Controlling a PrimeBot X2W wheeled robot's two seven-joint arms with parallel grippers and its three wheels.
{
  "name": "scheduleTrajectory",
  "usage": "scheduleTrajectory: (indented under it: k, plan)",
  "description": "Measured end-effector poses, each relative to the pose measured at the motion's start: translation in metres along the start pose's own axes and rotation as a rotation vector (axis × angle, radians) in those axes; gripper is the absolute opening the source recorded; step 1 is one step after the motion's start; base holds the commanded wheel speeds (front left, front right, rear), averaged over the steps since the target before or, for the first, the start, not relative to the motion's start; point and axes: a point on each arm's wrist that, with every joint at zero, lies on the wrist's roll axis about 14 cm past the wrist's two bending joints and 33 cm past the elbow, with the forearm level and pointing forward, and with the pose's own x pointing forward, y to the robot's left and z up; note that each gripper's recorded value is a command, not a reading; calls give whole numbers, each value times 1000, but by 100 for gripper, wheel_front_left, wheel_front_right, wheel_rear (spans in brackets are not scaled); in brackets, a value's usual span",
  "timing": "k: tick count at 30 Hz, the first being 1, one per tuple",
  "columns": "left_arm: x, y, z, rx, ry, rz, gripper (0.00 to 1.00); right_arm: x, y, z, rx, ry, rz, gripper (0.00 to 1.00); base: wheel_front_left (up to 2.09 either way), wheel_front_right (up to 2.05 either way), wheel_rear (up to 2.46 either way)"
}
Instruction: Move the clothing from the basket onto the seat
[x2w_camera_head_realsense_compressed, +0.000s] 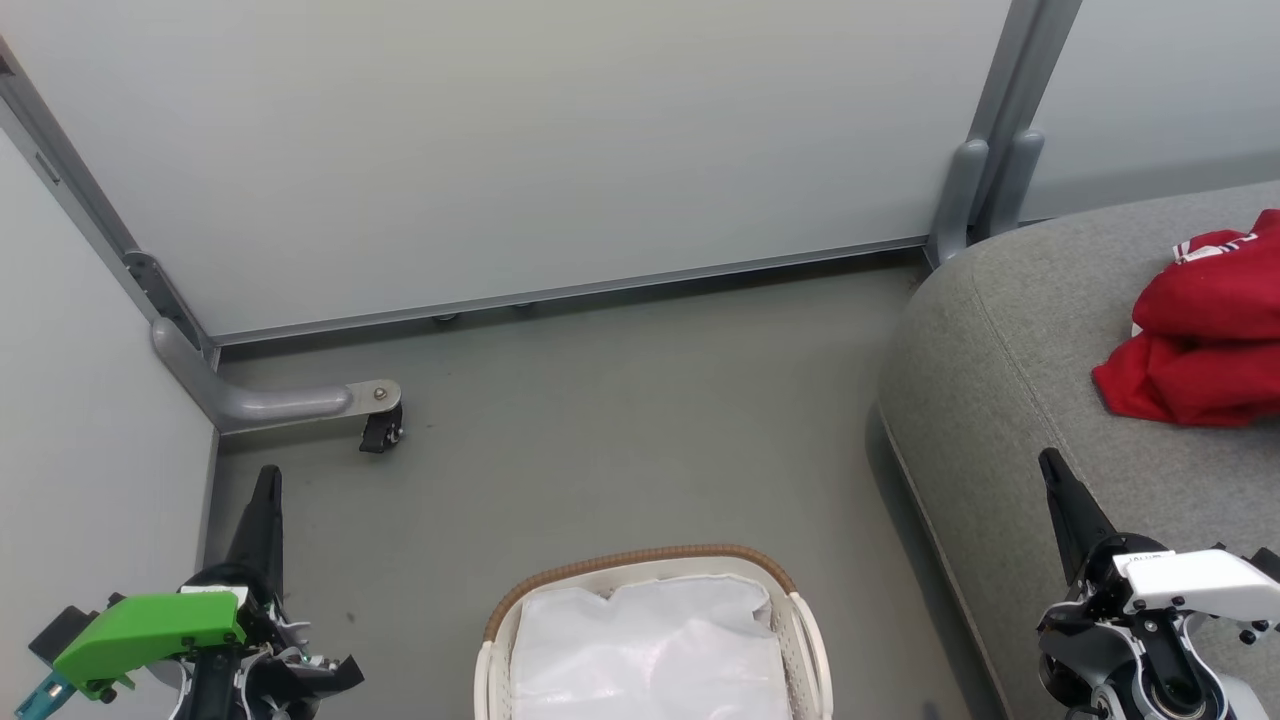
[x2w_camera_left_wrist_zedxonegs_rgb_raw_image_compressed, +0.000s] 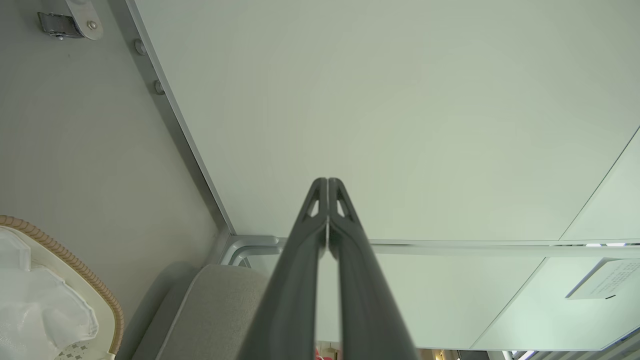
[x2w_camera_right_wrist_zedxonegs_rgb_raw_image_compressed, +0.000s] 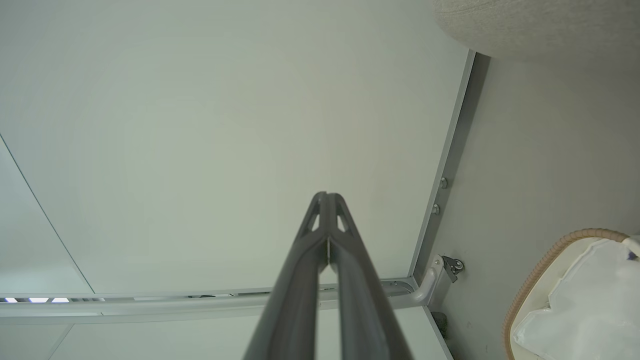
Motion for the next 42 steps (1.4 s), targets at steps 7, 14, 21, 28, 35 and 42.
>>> scheduleTrajectory:
  k: [7,14,21,28,35,42]
  plan:
    - [0,0,0,0,0,0,0,0,0,0,0,0,0,0,0,0,0]
    - [0,0,0,0,0,0,0,0,0,0,0,0,0,0,0,0,0]
    - [0,0,0,-1,0,0,0,0,0,0,0,0,0,0,0,0,0]
    - [0,0,0,-1,0,-1,0,0,0,0,0,0,0,0,0,0,0]
    - [0,0,0,0,0,-1,0,0,0,0,0,0,0,0,0,0,0]
    - [0,0,0,-1,0,-1,0,0,0,0,0,0,0,0,0,0,0]
